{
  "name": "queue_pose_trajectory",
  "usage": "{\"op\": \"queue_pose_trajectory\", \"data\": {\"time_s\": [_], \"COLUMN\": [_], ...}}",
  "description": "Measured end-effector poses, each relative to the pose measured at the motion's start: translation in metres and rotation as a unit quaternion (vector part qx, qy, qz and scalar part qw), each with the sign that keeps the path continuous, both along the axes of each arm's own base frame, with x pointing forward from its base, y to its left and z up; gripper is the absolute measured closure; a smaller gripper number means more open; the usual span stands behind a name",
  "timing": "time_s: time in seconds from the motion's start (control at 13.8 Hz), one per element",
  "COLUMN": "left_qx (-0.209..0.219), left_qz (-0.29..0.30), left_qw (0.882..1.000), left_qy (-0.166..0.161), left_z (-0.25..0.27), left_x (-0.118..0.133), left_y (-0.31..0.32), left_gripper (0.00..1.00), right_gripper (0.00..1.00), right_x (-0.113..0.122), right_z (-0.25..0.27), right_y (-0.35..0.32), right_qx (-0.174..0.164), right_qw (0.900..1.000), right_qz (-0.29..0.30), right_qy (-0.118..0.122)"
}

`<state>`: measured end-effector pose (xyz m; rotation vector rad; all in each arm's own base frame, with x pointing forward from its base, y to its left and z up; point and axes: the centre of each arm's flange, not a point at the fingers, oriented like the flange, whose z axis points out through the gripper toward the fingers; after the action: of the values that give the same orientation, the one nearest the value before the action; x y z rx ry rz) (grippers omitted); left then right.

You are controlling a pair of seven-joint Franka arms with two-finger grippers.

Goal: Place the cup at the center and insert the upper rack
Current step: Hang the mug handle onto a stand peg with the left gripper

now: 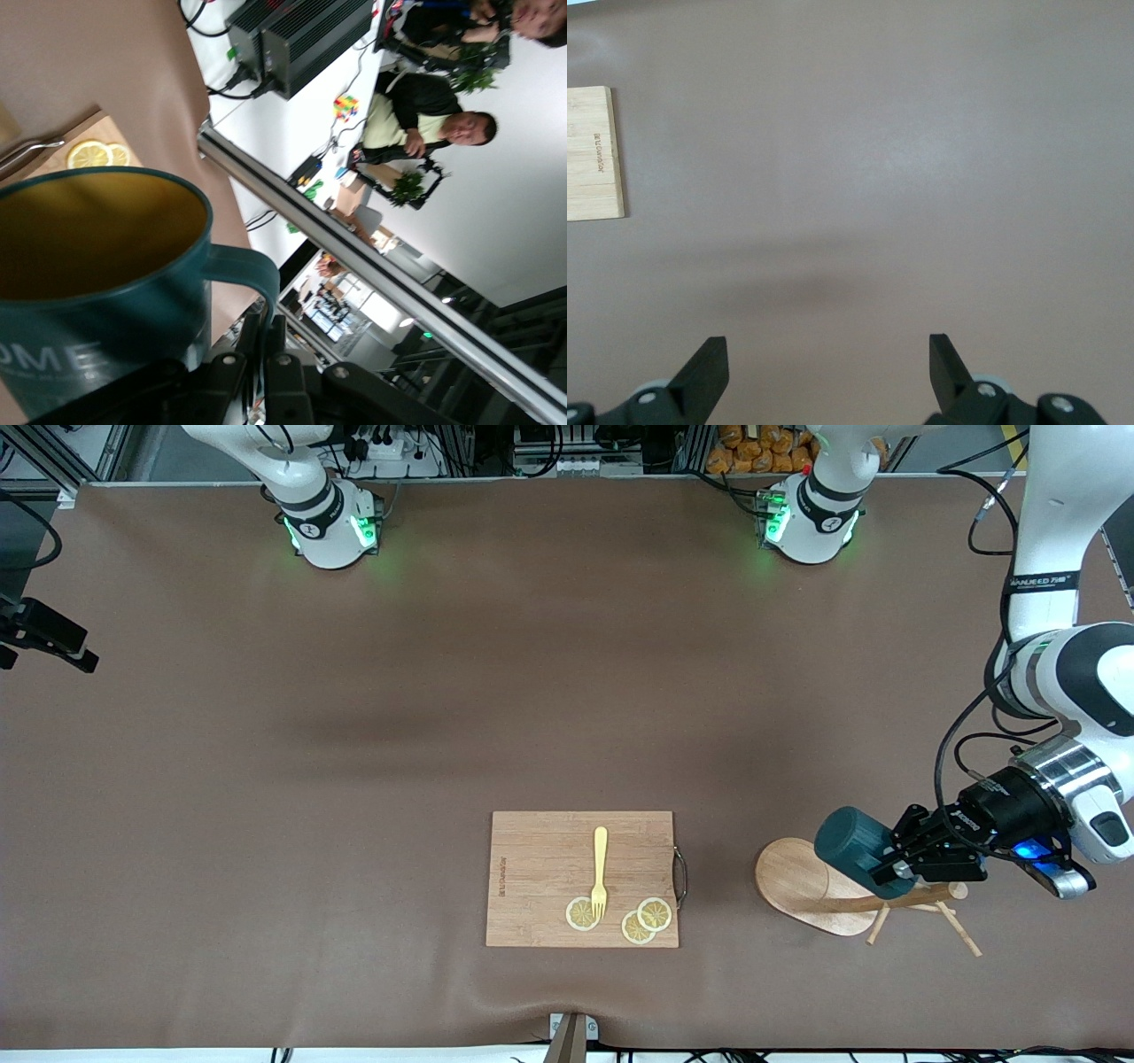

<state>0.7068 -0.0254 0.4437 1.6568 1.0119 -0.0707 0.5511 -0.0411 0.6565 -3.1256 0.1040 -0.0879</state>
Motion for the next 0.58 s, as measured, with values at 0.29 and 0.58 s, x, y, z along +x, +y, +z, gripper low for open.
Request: {"op": "queue_pose_trajectory", "data": {"time_s": [0.29,0.58], "left_qx": [0.005,0.008], "left_qz": [0.009,0.017], "left_qw": [1.000,1.000], "left_qy": [-0.015,-0.021], "left_z": [-0.013,-0.032], "left_x": [0.000,0.003], "left_y": [0.004,0.009], "left_gripper": [0.95,0.95], "right_gripper": [0.00,0.00], "right_x": [0.000,-0.001], "right_z": [0.000,-0.001], "right_y": [0.000,0.000], "right_qx": [0.000,0.000], "right_qw": [1.000,1.000], "right_qz": [0.000,0.000], "right_qy": [0.001,0.003]}}
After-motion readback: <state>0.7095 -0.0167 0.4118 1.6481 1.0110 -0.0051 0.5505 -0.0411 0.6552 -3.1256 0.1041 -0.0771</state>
